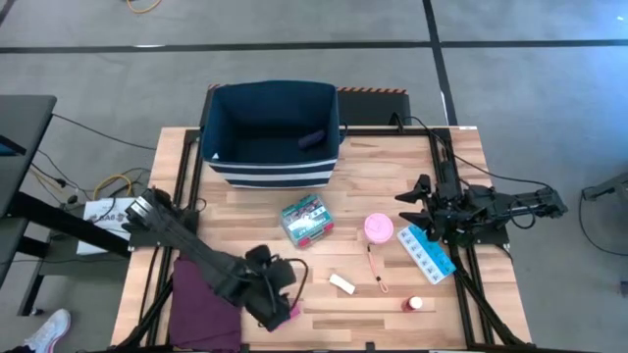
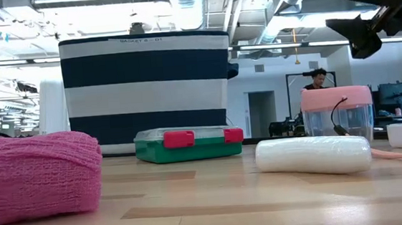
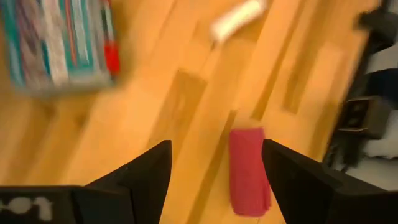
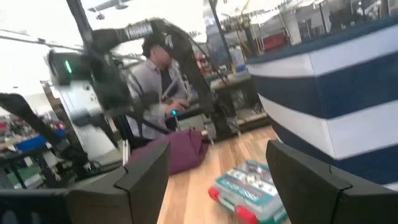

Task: Pick & place medical supplies in basket/bin
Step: Put the pink bandage into the blue bin

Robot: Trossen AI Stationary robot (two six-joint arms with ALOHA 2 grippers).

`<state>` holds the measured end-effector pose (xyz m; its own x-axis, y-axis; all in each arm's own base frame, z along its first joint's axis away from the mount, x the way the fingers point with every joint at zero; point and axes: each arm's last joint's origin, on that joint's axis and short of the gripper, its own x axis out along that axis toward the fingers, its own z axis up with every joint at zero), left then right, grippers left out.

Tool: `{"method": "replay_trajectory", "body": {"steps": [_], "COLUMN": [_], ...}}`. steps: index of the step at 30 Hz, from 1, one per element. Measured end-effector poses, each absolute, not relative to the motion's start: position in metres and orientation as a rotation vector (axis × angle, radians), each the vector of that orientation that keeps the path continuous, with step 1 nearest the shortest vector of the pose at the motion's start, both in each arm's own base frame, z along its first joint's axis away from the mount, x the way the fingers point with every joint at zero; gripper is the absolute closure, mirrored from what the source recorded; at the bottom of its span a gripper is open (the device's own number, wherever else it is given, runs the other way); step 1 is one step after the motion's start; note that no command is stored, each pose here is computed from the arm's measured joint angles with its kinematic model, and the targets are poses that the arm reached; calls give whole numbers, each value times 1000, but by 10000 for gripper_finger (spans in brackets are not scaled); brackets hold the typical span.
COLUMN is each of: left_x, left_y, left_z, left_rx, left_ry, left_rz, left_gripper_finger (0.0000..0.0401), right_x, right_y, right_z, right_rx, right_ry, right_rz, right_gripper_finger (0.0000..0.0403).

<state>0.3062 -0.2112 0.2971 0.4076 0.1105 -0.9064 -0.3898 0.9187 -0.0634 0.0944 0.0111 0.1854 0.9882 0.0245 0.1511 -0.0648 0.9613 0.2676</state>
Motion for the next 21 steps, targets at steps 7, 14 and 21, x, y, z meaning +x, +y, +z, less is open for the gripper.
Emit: {"method": "replay_trajectory", "body": {"steps": [7, 14, 21], "left_x": [318, 335, 338], "left_y": [-226, -242, -246], "left_z": [230, 186, 165], "left_rx": [-408, -462, -457], "left_ry": [1275, 1358, 1425], "left_rz": [330, 264, 267], "left_gripper_finger": [162, 162, 162], "right_x": [94, 94, 94], "right_y": [11, 11, 11], "right_z": [189, 188, 188], "right_rx": [280, 279, 279], "right_ry": [-186, -178, -177], "right_rz": [48, 49, 49], "right_gripper_finger": [143, 143, 143]}}
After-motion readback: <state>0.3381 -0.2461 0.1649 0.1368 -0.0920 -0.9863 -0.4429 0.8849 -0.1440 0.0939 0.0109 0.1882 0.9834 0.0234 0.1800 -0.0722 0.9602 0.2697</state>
